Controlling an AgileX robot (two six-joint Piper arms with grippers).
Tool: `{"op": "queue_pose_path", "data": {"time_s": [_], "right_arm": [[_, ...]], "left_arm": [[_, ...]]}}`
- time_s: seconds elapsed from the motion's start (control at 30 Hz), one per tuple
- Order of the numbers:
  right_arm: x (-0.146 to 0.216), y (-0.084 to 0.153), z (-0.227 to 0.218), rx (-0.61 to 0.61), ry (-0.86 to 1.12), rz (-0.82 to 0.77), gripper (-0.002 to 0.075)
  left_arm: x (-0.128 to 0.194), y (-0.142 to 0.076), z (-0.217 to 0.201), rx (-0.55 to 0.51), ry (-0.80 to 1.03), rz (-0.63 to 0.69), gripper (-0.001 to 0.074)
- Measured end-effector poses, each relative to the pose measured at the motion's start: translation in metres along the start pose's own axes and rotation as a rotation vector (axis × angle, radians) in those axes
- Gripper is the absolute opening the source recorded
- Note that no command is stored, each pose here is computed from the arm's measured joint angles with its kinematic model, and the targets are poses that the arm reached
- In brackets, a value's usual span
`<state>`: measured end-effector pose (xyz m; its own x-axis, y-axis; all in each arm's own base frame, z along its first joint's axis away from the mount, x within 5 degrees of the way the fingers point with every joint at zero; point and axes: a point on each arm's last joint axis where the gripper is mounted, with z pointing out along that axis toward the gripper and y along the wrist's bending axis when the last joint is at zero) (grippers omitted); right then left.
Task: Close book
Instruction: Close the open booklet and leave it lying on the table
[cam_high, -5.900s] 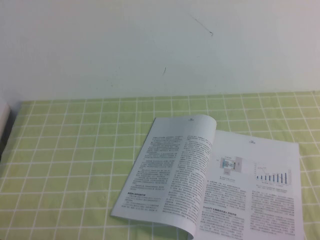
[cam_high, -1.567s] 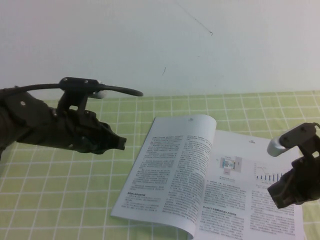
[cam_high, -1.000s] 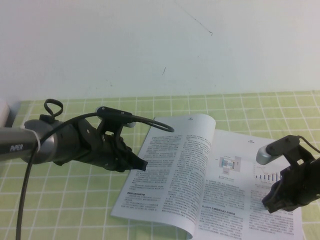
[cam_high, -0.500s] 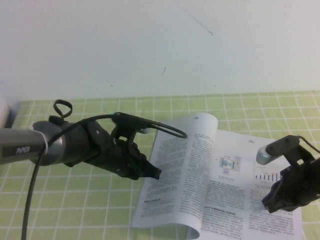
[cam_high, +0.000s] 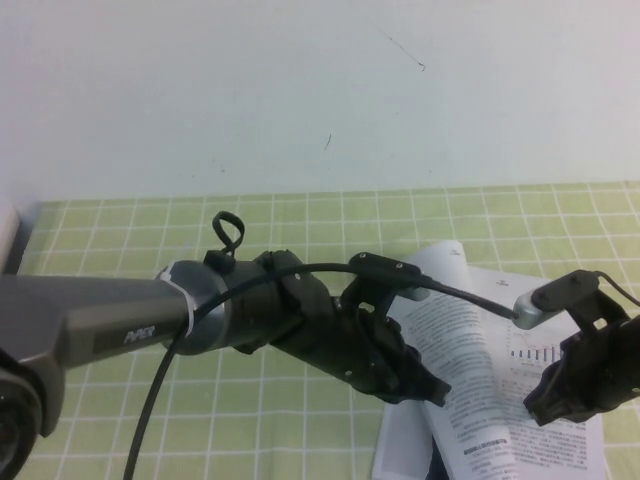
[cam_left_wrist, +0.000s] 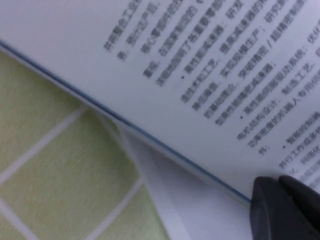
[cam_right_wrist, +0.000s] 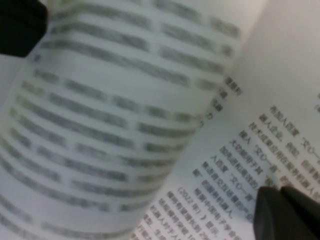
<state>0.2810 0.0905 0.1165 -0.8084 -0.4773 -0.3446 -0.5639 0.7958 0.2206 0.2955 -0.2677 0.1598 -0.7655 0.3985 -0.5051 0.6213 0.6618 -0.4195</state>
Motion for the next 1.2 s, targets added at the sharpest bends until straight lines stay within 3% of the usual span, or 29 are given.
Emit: {"op": "queue_pose_path", "data": {"time_s": [0.27,0.53,0.63,0.77,0.83,0.93,1.07,1.2], "right_arm": [[-0.004,-0.001,-0.017,0.096,-0.03,-0.134,-0.0001],[-0.013,0.01,-0.073,0.219,-0.149,-0.256,-0.0001],[-0.009,0.014,-0.093,0.273,-0.147,-0.298,-0.0001],[0.002,0.017,-0.123,0.388,-0.104,-0.322,-0.0001],[0.009,0.017,-0.137,0.448,-0.076,-0.303,-0.0001],[0.019,0.019,-0.16,0.545,-0.087,-0.218,-0.0001],[0.031,0.031,-0.188,0.588,-0.224,-0.07,-0.0001],[0.049,0.05,-0.213,0.582,-0.384,-0.025,-0.0001]], "left_arm": [[-0.024,-0.02,-0.028,0.025,-0.112,0.043,-0.0004],[-0.035,-0.033,-0.089,-0.148,-0.173,0.235,-0.0004],[-0.032,-0.033,-0.117,-0.274,-0.136,0.263,-0.0004],[-0.021,-0.023,-0.156,-0.532,-0.054,0.216,-0.0004],[-0.017,-0.017,-0.178,-0.682,-0.039,0.177,-0.0004],[-0.013,-0.019,-0.209,-0.801,-0.077,0.137,-0.0004],[-0.005,-0.035,-0.248,-0.787,-0.262,0.091,-0.0004],[0.016,-0.045,-0.269,-0.711,-0.434,0.09,-0.0004]]}}
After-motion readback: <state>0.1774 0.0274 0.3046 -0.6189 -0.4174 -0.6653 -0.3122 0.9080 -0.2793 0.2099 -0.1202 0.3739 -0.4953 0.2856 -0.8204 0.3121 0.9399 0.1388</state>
